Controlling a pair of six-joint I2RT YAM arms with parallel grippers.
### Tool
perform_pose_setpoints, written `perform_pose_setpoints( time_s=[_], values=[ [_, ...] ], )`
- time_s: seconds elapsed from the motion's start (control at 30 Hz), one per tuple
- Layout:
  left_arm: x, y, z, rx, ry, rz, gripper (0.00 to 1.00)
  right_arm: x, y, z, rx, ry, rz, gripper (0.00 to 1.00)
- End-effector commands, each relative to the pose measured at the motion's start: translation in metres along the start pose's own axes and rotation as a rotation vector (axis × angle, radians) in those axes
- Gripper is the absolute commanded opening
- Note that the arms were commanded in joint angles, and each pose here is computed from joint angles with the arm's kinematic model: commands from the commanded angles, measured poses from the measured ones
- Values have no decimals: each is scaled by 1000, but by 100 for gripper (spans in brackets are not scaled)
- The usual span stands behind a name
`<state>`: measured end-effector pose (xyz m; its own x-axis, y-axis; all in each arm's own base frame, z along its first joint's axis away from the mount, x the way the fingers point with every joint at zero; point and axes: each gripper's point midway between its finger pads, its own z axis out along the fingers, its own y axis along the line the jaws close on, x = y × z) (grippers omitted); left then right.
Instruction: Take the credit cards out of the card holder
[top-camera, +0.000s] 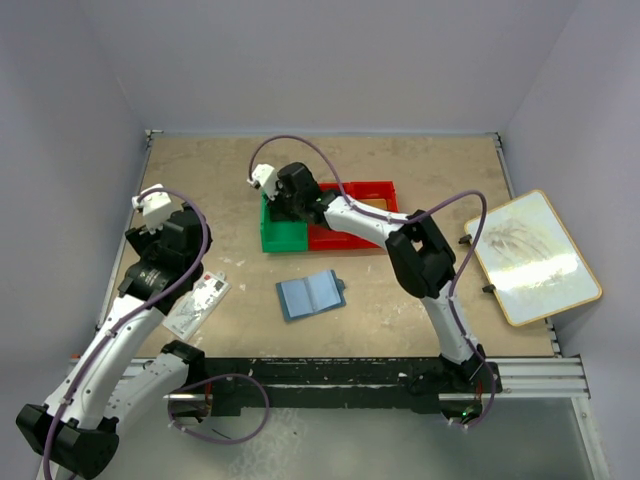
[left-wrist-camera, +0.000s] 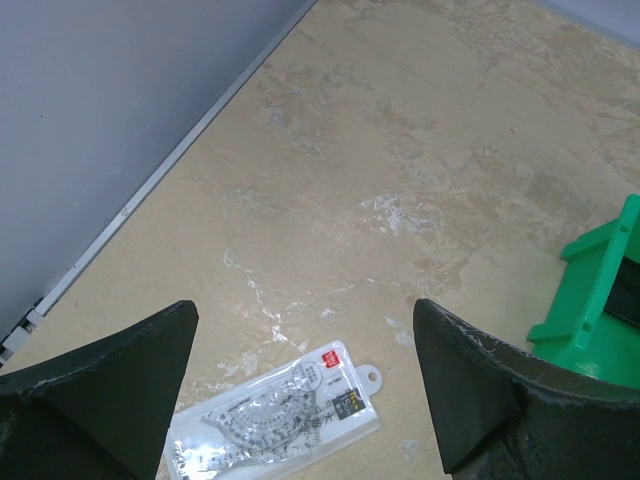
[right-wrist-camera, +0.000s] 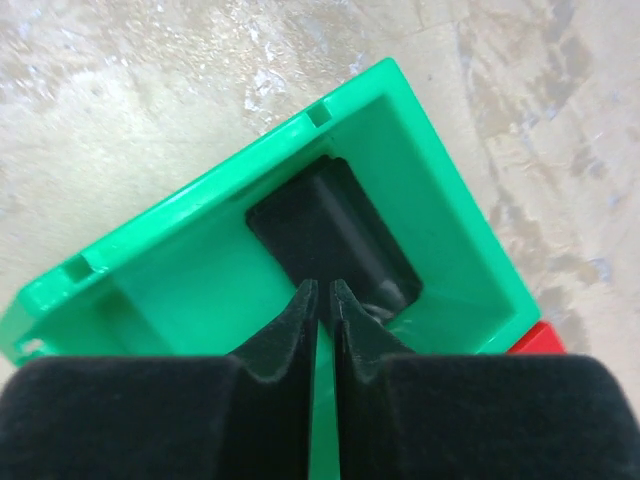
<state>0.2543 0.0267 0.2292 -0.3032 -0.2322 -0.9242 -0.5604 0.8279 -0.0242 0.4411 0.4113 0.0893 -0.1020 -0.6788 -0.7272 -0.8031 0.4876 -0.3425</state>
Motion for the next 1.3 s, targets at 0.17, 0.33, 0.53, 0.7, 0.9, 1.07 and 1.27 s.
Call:
perform_pose_setpoints(
  time_s=[0.17,0.33,0.53,0.7,0.9,1.07,1.27],
  values=[
    [-9,2,-2,6,-28,-13,86,-16,21,-12,-45,-23,399,5],
    [-9,2,-2,6,-30,-13,86,0,36,2,-60,53,394,3],
    [-10,2,-2,3,-31,-13,86,16,38,13,-9,109,383,3],
    [-10,3,-2,3,-31,-12,86,24,41,24,2,139,373,4],
    [-10,3,-2,1,-31,-12,86,44,32,39,102,195,371,5],
    [-9,2,-2,2,-30,-10,86,57,20,44,202,220,370,6],
    [-9,3,-2,1,-30,-9,86,65,20,47,241,231,355,7]
  ],
)
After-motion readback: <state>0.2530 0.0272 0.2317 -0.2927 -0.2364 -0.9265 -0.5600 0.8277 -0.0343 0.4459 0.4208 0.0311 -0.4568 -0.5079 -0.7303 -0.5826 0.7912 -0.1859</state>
